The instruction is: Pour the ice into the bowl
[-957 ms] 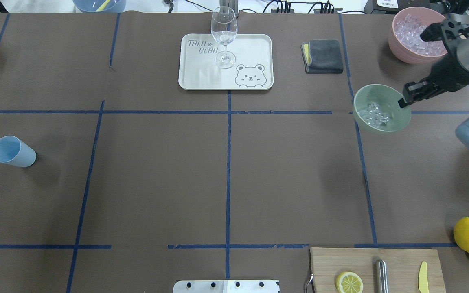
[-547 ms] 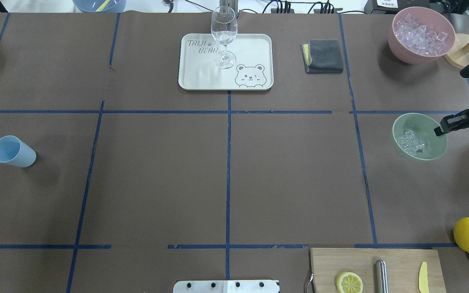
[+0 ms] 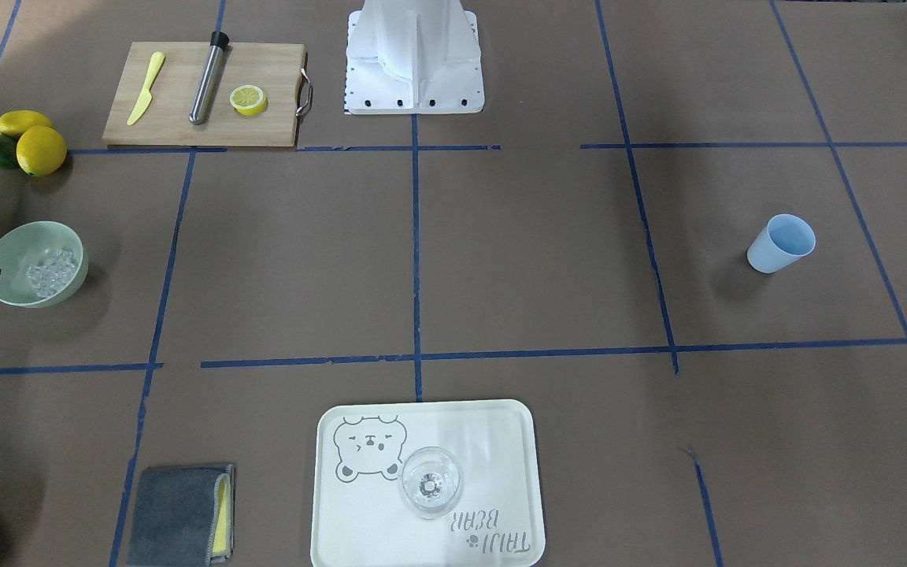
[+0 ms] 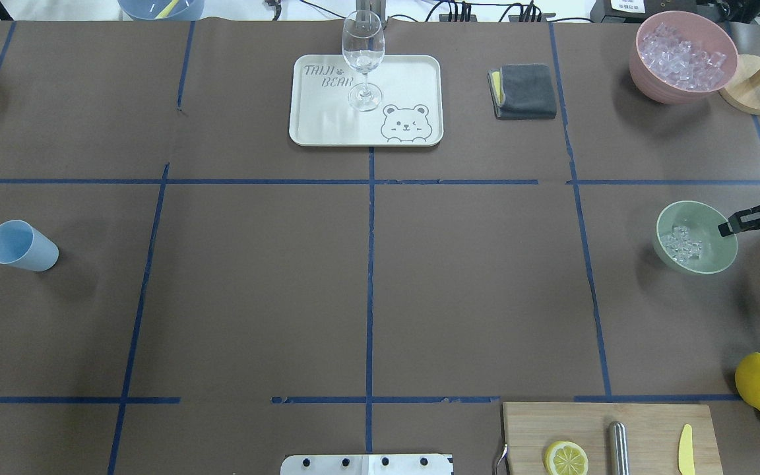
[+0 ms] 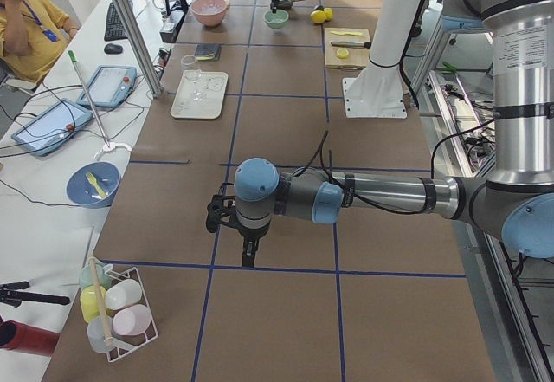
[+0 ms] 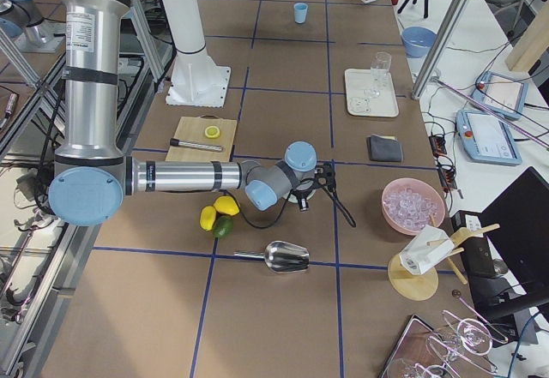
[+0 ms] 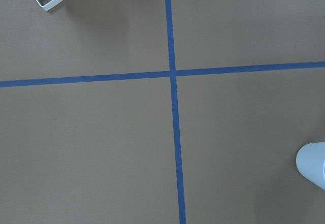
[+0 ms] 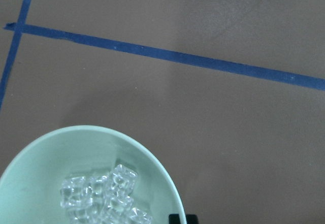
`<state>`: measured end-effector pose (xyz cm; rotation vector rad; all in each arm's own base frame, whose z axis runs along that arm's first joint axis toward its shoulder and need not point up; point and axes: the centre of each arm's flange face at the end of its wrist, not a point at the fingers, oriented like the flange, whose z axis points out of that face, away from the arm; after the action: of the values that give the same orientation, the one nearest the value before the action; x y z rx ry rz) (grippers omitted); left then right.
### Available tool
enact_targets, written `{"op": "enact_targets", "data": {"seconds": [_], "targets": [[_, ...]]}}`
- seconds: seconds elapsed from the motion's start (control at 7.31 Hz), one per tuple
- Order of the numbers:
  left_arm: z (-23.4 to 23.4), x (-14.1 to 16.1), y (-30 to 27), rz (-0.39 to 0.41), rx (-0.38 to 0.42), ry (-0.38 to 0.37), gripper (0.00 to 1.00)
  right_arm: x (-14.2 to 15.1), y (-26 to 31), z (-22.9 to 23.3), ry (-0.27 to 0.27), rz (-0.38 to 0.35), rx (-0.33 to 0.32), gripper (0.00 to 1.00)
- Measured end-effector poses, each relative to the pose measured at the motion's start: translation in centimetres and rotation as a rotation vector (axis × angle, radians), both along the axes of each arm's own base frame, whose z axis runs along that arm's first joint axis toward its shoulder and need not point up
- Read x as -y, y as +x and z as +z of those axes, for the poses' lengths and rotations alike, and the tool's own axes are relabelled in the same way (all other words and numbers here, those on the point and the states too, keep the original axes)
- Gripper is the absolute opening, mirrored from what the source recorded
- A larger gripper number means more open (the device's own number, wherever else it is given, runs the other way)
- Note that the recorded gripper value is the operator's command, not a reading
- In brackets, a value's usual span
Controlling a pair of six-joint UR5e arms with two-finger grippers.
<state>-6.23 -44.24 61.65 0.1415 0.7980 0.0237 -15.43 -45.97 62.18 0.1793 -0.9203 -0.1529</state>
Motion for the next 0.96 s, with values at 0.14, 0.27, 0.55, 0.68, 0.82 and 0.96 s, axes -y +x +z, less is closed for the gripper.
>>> {"op": "enact_targets", "data": {"seconds": [0.14,0.27,0.55,0.68,0.82,0.96], "targets": [[0.0,0.0,0.0,0.0,0.0,0.001,1.0,-0.2,-0.6,0.2,0.002,-0.002,0.009,0.64],[0.1,0.0,0.0,0.0,-0.001,0.001,1.0,-0.2,-1.1,-0.1,0.009,-0.006,0.017,1.0],[0.0,0.0,0.0,0.0,-0.001,0.002,1.0,0.0,-1.1,-1.2,0.034,-0.001,0.022,1.0],[0.0,0.0,0.0,0.001,-0.001,0.005,1.0,0.3,-0.5,-1.7,0.041,0.013,0.021,1.0],[-0.1,0.1,0.0,0.001,-0.001,0.013,1.0,0.9,1.3,-1.6,0.043,0.038,0.005,1.0],[-0.1,0.1,0.1,0.002,-0.001,0.023,1.0,1.7,4.1,-1.0,0.047,0.051,-0.034,1.0]]}}
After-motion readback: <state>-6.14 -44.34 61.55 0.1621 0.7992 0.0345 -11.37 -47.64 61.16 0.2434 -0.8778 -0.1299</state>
